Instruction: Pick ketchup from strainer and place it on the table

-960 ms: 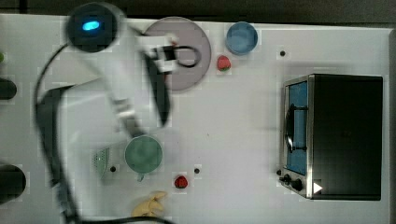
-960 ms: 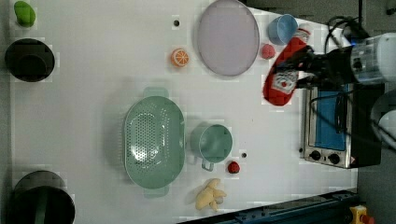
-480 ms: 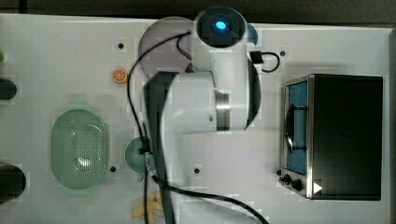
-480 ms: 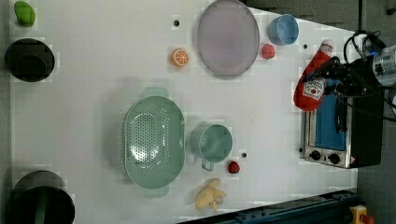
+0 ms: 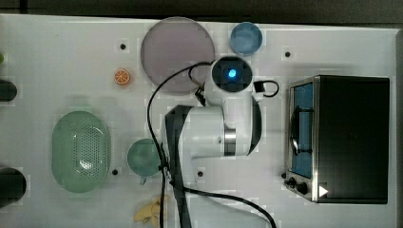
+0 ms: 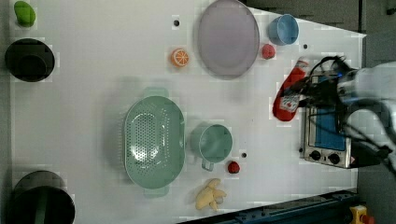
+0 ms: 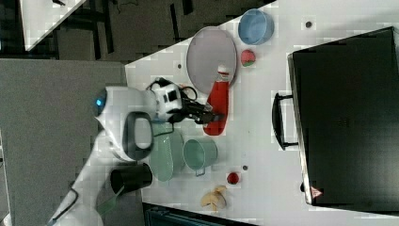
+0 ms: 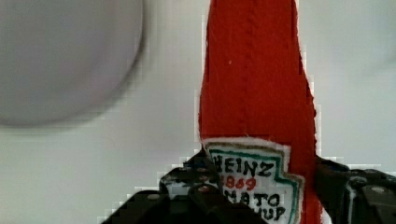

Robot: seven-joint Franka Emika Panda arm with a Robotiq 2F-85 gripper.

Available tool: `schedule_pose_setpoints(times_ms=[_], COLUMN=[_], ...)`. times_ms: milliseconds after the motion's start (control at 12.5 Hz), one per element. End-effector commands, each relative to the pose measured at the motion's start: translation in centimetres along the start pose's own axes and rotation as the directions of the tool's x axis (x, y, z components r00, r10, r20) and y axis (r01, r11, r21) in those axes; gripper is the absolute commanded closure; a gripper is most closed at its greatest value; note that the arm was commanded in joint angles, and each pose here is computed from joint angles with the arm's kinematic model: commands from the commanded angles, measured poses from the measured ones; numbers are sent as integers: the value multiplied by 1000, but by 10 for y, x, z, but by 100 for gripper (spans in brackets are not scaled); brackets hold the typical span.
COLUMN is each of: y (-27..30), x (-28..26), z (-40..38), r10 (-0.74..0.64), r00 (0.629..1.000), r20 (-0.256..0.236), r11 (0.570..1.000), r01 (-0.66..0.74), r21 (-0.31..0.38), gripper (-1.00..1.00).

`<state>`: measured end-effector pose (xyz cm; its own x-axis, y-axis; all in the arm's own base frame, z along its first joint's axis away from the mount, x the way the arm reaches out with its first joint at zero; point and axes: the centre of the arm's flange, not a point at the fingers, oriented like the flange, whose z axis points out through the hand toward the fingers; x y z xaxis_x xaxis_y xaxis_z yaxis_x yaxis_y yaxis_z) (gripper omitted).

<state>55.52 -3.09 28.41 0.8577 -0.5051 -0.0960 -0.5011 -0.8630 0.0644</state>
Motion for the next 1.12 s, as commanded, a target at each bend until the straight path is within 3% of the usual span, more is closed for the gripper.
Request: schedule_pose_setpoints(times_ms=[80,160,320,480,800,880,960,1120], y=[-17,-15,-12,-12,-21,-22,-22,-26], x=[-29,-34,-42,-36,-6,-4,-5,-15], z=[24,38,64,59,-49,-81,-110,-158], r10=[-116,-132,-168,-172,-145,-133,-115,-49], r00=[993,991,986,985,967,963,965,982], r20=[-15,-9,8,-14,-210,-235,-237,-180], r11=[993,991,985,984,989,991,993,998], r01=[116,132,168,171,141,126,105,43], r21=[-15,-23,-48,-46,-36,-45,-55,-39], gripper=[-18,-24,-65,-99,-100,-100,-100,-100])
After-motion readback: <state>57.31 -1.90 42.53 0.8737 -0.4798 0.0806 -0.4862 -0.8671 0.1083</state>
